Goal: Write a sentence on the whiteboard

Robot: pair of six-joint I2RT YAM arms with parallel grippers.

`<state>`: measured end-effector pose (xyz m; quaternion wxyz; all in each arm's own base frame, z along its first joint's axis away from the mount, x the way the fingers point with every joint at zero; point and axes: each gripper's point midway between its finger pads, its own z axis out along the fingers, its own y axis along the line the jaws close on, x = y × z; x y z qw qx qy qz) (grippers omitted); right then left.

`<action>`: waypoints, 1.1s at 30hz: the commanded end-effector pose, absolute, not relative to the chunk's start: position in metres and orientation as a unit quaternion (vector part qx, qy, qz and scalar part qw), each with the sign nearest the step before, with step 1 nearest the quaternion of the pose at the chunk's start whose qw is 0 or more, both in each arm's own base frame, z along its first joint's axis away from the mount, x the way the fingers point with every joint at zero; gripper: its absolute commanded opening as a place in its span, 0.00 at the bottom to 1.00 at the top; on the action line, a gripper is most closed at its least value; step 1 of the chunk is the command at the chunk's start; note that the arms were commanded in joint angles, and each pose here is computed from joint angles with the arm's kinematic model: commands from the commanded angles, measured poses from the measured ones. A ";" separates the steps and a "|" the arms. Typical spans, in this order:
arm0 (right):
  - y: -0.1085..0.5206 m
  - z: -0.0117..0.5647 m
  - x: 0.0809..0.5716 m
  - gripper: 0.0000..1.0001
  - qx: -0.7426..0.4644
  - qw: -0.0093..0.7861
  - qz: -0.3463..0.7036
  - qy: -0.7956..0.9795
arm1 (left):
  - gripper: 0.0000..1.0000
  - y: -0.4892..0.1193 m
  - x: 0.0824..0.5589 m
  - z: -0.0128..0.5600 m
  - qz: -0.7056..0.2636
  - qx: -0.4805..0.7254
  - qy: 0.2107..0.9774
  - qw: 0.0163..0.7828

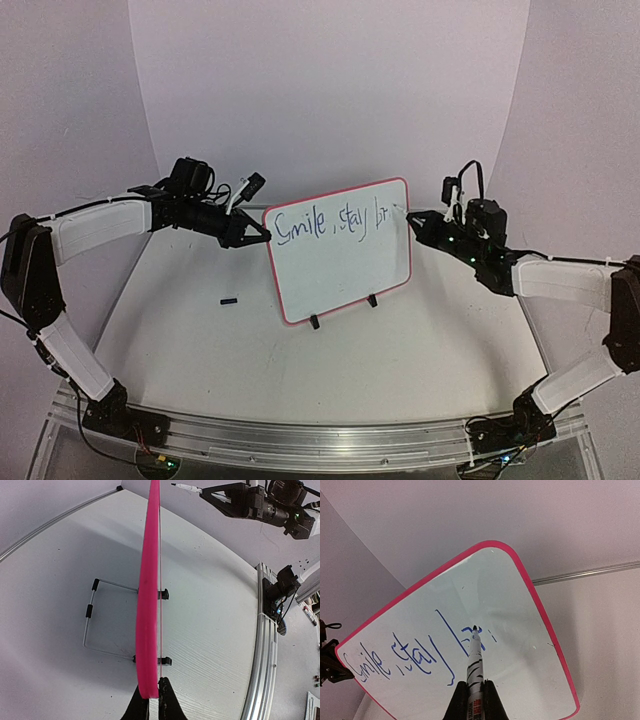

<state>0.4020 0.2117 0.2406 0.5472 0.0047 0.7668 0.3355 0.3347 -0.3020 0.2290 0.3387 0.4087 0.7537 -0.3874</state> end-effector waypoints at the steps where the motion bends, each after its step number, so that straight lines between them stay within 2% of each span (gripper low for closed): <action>1: 0.218 0.261 0.409 0.00 -0.010 0.563 0.340 0.753 | 0.00 -0.300 0.317 0.189 -0.367 0.415 0.786 0.273; 21: 0.224 0.244 0.427 0.00 -0.010 0.554 0.326 0.766 | 0.00 -0.301 0.318 0.188 -0.367 0.416 0.787 0.272; 33: 0.204 0.252 0.413 0.00 0.008 0.574 0.307 0.760 | 0.00 -0.301 0.318 0.188 -0.368 0.416 0.786 0.272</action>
